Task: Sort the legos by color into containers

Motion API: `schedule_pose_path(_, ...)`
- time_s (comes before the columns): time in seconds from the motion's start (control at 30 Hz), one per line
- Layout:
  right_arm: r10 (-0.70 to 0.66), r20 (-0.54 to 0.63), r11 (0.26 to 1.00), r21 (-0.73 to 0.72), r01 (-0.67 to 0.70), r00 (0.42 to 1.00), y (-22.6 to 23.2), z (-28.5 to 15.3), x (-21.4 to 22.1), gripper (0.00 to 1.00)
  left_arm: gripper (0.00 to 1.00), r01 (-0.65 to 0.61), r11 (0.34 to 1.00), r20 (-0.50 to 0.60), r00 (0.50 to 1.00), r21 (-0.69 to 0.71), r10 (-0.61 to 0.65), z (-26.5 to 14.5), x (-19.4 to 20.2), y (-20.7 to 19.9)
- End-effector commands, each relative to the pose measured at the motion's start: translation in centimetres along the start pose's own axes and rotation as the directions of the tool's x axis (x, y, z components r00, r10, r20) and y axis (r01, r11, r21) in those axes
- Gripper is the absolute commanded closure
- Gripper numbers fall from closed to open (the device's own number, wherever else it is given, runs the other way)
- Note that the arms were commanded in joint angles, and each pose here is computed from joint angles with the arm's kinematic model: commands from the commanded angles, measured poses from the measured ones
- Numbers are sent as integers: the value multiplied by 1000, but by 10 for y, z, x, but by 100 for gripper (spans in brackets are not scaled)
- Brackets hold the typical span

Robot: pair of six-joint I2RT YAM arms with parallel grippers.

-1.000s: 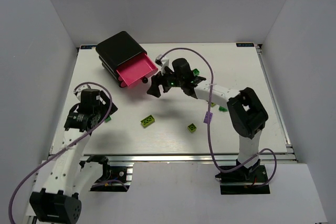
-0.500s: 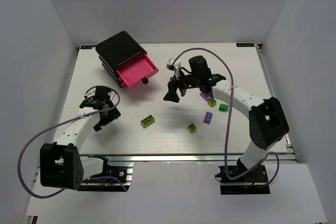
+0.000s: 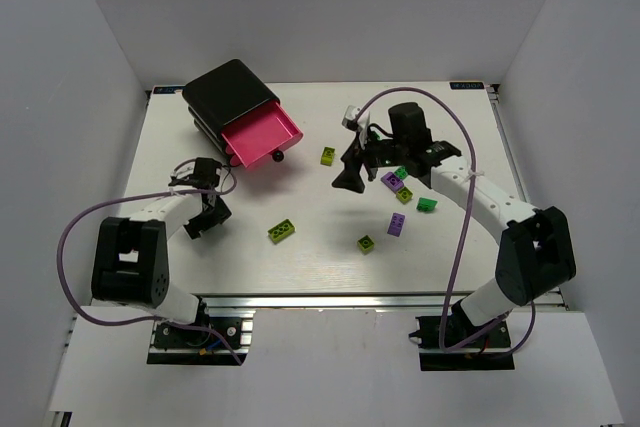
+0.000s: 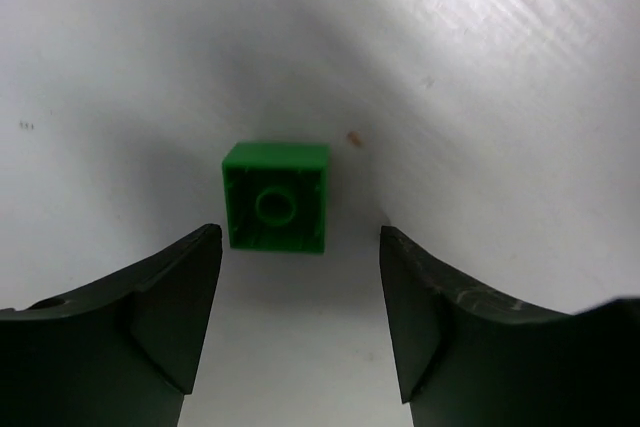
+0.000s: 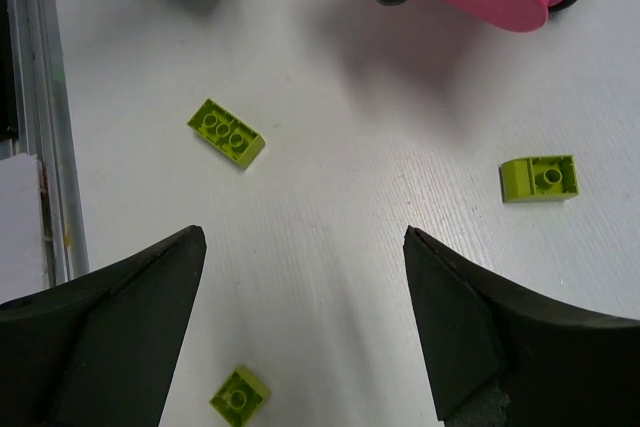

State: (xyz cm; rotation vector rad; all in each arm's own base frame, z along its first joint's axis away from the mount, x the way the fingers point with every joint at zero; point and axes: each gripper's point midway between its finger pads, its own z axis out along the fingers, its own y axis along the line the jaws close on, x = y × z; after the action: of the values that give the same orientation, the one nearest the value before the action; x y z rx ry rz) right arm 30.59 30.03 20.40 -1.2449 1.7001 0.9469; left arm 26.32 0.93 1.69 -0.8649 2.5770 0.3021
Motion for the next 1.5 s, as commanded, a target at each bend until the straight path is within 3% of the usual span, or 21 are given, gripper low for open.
schedule_pose_path(0.0,-18,9,1000,-6,19,1000,5,-14,-1,15,26,3,999,48,999,-34,-1,8,-17,-1)
schedule_pose_path(0.13,-16,15,1000,5,16,1000,3,-19,-2,14,28,-7,999,44,999,-38,8,14,-17,-1)
schedule_pose_path(0.3,-8,18,1000,20,8,1000,-3,-22,-2,15,41,-11,998,28,1000,-57,13,20,-19,2)
schedule_pose_path(0.4,-8,19,1000,25,7,1000,-5,-23,-4,15,54,-13,999,30,999,-42,14,17,-21,0)
schedule_pose_path(0.5,-9,13,1000,28,8,1000,-6,-25,-2,16,74,-3,1000,50,999,5,3,6,-27,-5)
schedule_pose_path(0.53,-5,7,1000,28,5,1000,-5,-25,0,16,84,-2,1000,57,998,25,0,1,-30,-7)
schedule_pose_path(0.63,-12,-1,999,36,12,1000,-7,-26,3,16,100,-3,989,126,992,145,-15,-30,-47,-23)
schedule_pose_path(0.77,-10,-15,999,44,11,1000,-8,-27,8,17,100,-50,906,215,976,421,-45,-93,-68,-56)
schedule_pose_path(0.83,-12,-16,999,48,13,1000,-10,-28,8,17,100,-70,856,277,957,511,-88,-128,-80,-60)
schedule_pose_path(1.0,-13,-24,999,50,14,1000,-11,-28,10,17,100,-124,736,308,944,665,-120,-187,-93,-78)
schedule_pose_path(1.23,-6,-44,994,108,11,999,-20,-31,11,13,100,-140,641,293,946,754,-139,-206,-122,-121)
schedule_pose_path(1.47,27,-66,981,196,-13,997,-29,-44,15,11,100,-182,626,302,949,758,-91,-196,-150,-169)
